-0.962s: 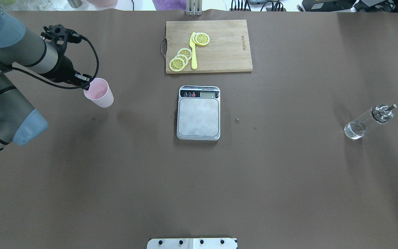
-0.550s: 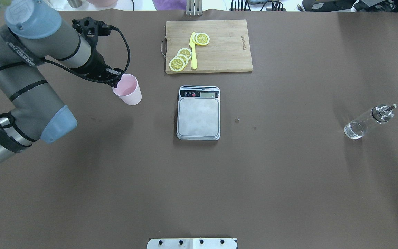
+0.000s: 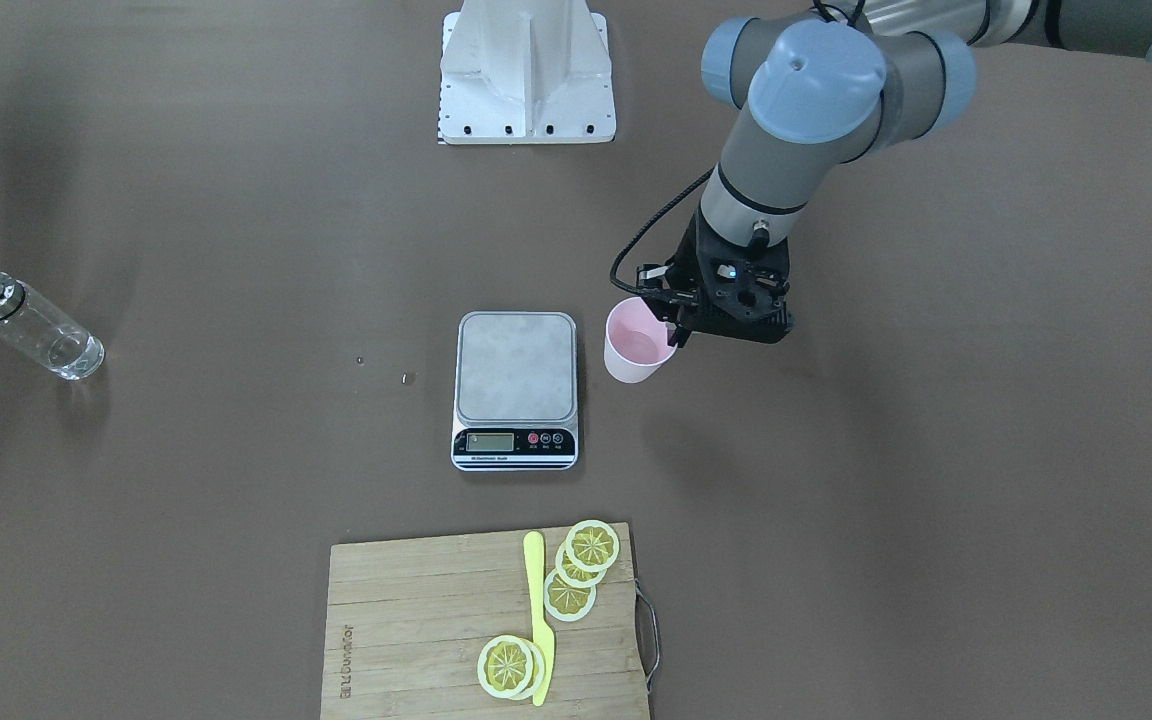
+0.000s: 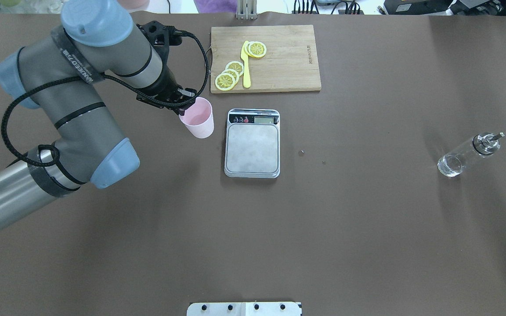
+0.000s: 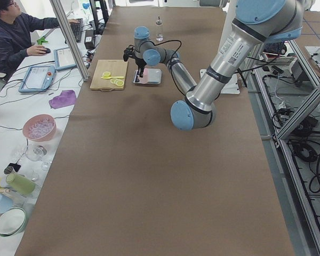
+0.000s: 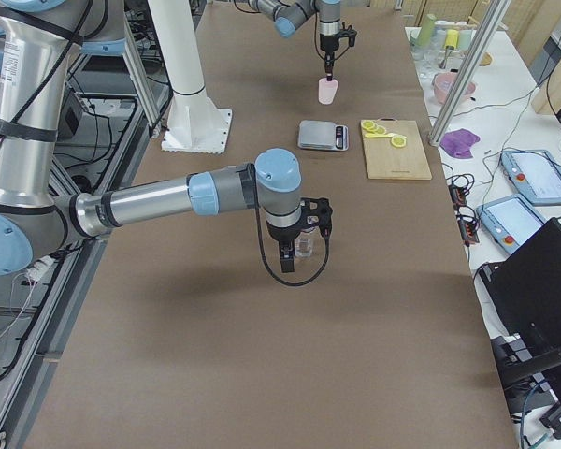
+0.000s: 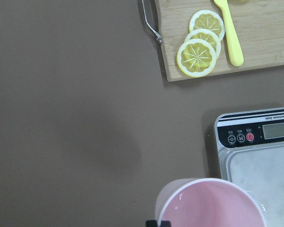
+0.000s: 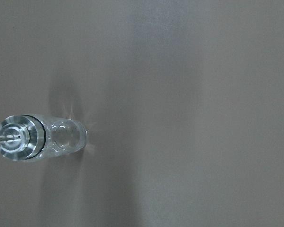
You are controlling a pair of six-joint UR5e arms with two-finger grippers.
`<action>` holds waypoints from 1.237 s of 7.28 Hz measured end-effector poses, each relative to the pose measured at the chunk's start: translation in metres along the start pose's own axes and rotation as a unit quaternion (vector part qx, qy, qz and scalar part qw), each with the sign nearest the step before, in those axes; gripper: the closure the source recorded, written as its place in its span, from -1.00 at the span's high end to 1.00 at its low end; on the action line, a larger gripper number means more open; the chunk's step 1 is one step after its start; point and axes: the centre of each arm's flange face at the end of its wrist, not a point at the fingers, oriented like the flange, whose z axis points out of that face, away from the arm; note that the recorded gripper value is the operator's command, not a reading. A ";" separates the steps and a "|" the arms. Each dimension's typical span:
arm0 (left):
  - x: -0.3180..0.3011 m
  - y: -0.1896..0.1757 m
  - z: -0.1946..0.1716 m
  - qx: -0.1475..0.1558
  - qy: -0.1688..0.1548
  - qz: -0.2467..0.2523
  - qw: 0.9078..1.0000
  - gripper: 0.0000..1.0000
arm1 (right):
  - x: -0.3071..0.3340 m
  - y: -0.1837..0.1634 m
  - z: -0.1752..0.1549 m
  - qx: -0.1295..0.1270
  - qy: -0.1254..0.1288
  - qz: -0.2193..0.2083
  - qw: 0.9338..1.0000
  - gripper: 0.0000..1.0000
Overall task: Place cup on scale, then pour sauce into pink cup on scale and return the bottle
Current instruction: 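Carry the pink cup with the left gripper onto the scale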
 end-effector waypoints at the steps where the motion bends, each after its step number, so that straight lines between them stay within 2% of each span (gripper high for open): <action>1: 0.018 0.006 0.003 0.000 0.003 -0.004 1.000 -1.00 | 0.000 0.000 0.000 0.000 0.000 0.000 1.000 1.00; 3: 0.061 0.018 0.021 0.001 0.000 -0.007 1.000 -1.00 | 0.000 0.000 0.000 0.000 0.000 0.000 1.000 1.00; 5: 0.096 0.013 0.040 0.003 -0.012 -0.013 1.000 -1.00 | 0.000 0.000 0.000 0.000 0.000 0.000 1.000 1.00; 9: 0.112 0.008 0.058 0.008 -0.029 -0.014 0.999 -1.00 | 0.001 0.001 0.000 -0.001 0.000 0.001 1.000 1.00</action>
